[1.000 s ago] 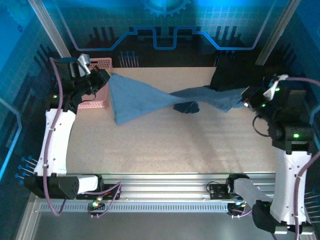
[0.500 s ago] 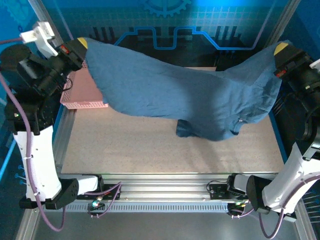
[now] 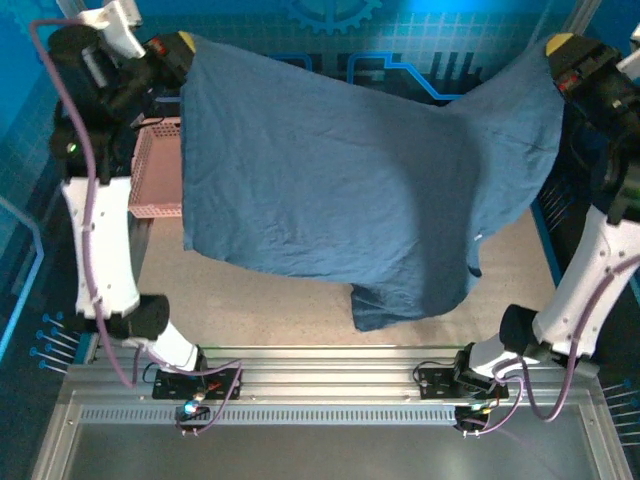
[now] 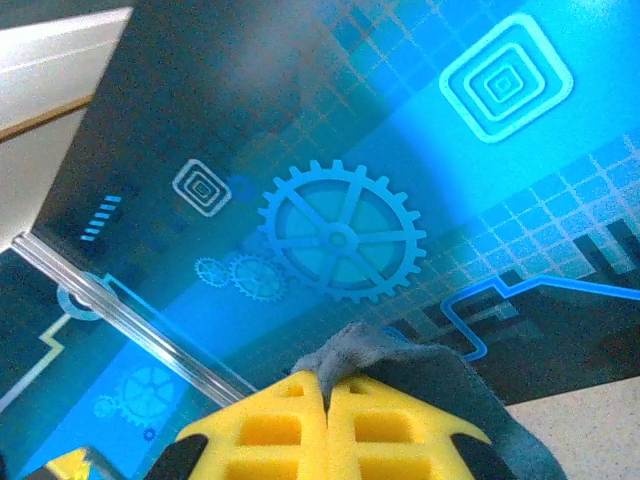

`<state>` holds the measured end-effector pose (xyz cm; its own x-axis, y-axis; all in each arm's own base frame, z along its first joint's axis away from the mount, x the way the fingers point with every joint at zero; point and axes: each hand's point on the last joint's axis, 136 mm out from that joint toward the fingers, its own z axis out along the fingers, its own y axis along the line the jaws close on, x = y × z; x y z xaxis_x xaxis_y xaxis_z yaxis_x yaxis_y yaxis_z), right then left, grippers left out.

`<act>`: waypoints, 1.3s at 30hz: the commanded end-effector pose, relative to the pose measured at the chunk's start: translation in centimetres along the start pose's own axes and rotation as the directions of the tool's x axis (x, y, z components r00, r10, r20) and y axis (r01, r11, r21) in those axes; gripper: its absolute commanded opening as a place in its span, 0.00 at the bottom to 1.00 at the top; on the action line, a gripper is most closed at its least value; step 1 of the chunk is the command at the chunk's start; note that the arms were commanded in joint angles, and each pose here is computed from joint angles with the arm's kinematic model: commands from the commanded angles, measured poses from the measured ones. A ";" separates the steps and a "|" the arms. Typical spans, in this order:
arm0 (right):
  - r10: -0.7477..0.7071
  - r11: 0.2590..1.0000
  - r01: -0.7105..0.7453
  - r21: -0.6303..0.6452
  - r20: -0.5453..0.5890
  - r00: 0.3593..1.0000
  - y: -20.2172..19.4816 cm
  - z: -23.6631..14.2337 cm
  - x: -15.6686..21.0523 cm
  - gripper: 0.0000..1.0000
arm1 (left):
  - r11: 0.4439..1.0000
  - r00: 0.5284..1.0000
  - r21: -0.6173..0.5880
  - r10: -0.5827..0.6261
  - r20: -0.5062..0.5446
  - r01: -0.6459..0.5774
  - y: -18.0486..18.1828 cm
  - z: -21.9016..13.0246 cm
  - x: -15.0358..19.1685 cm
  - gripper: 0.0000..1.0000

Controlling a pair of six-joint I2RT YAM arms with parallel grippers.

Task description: Fold and stack the t-shirts

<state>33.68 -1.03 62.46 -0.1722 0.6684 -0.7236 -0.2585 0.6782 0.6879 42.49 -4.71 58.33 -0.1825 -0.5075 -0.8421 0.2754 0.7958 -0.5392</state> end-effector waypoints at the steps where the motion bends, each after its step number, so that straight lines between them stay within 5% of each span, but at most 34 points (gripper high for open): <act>1: -0.037 0.998 0.036 -0.051 -0.023 0.999 -1.2 4.7 -0.4 0.00 | 0.998 1.000 0.060 -0.019 0.016 0.018 0.8 3.9 -0.8 0.00; 6: -0.007 0.997 0.004 -0.077 -0.035 0.999 -5.5 11.5 -1.1 0.00 | 0.996 0.999 0.086 -0.040 0.026 0.038 3.3 8.5 -0.7 0.00; 10: 0.038 0.994 -0.036 -0.107 0.017 0.999 -7.4 13.8 -2.7 0.00 | 0.991 0.993 0.103 -0.094 0.074 0.086 5.5 9.0 -2.6 0.00; 17: -0.030 0.977 0.059 -0.205 0.141 0.990 -4.0 12.2 -5.7 0.00 | 0.989 0.979 0.145 -0.045 0.201 0.016 5.4 5.7 -7.4 0.00; 25: -0.061 0.994 0.057 -0.091 -0.035 0.998 -6.4 10.7 -1.7 0.00 | 0.979 0.995 0.200 0.012 0.098 -0.031 5.5 5.2 -5.4 0.00; 31: 0.048 0.993 -0.010 0.114 -0.331 0.942 -13.5 7.8 11.6 0.00 | 0.995 0.987 0.076 -0.048 -0.155 0.060 10.5 5.3 5.5 0.00; 36: 0.289 0.931 -0.129 0.342 -0.473 0.832 -21.5 0.2 26.8 0.00 | 0.982 0.942 -0.133 -0.170 -0.288 0.136 17.1 -0.2 20.1 0.00; 39: 0.412 0.833 -0.101 0.543 -0.490 0.768 -26.0 -6.0 33.5 0.00 | 0.936 0.889 -0.324 -0.260 -0.377 0.137 21.3 -4.7 27.9 0.00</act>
<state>33.63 2.12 24.44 -0.6863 0.6445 -0.3372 0.2161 0.6233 0.7515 42.02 -1.38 27.34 -0.5846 -0.5627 -0.5845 0.0016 0.7196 -0.6944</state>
